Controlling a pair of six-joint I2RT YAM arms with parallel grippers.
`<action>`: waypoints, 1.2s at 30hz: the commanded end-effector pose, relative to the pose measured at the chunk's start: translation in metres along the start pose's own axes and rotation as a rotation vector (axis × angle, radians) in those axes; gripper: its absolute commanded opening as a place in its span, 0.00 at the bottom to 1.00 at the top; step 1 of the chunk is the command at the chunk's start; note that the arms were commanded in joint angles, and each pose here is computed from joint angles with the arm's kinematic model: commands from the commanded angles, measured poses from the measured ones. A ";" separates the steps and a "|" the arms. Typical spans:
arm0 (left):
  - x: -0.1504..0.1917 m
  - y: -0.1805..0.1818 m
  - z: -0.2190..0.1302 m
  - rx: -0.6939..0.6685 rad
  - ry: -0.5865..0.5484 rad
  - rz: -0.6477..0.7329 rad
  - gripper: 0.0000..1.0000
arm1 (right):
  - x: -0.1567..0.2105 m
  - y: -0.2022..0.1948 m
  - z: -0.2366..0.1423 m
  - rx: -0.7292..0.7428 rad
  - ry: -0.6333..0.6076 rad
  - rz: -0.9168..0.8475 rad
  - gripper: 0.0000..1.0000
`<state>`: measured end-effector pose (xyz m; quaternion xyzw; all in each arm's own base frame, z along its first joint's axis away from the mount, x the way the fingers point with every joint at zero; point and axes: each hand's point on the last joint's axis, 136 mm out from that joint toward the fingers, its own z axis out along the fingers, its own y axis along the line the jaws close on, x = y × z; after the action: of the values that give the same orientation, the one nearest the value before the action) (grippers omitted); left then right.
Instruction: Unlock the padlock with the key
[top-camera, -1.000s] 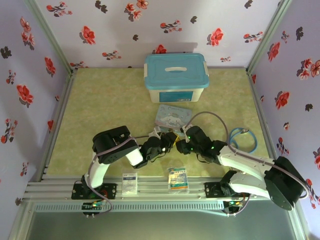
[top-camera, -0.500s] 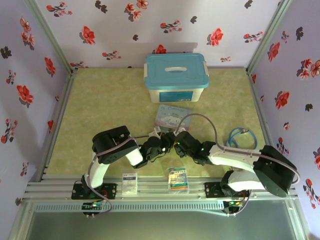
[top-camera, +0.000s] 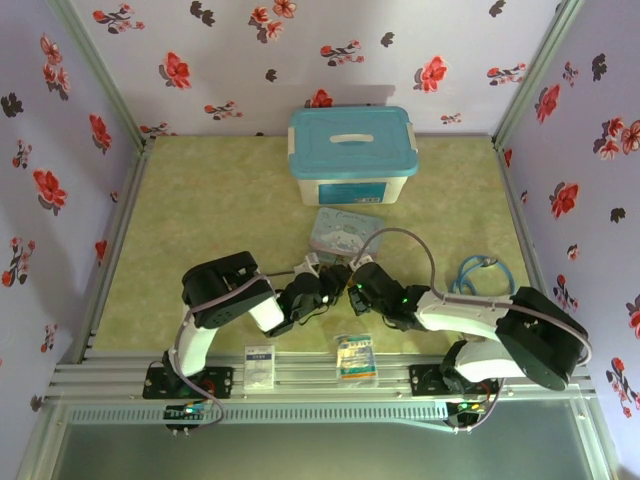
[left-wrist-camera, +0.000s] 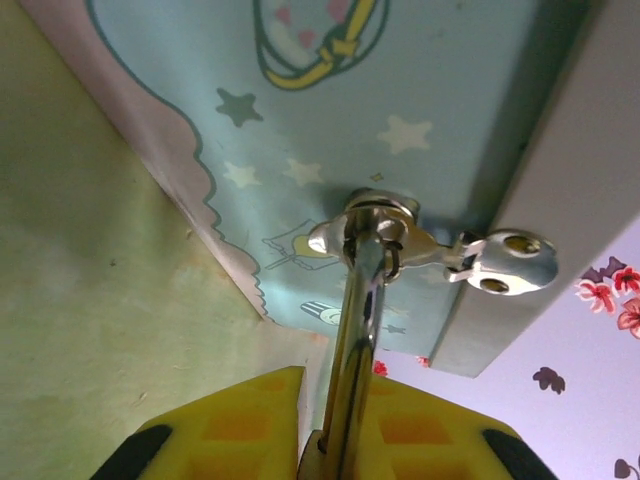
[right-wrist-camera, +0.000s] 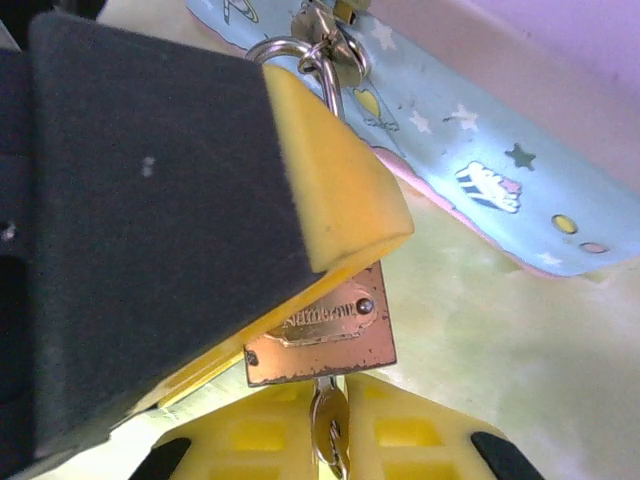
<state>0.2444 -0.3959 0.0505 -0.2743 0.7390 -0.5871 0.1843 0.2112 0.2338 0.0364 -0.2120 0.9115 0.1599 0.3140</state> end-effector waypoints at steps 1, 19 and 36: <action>0.017 -0.018 -0.004 0.043 0.073 -0.014 0.00 | -0.024 0.042 -0.006 -0.279 -0.068 0.135 0.10; 0.012 -0.001 -0.015 -0.002 0.057 0.059 0.13 | -0.027 0.042 -0.019 -0.672 -0.078 0.507 0.07; -0.005 0.007 -0.025 -0.028 0.000 0.053 0.00 | 0.014 -0.010 -0.002 -0.172 0.143 0.355 0.31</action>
<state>0.2369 -0.3761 0.0508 -0.2593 0.7498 -0.5745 0.2010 0.2027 0.2451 0.0435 -0.0741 0.9066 0.3677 0.1933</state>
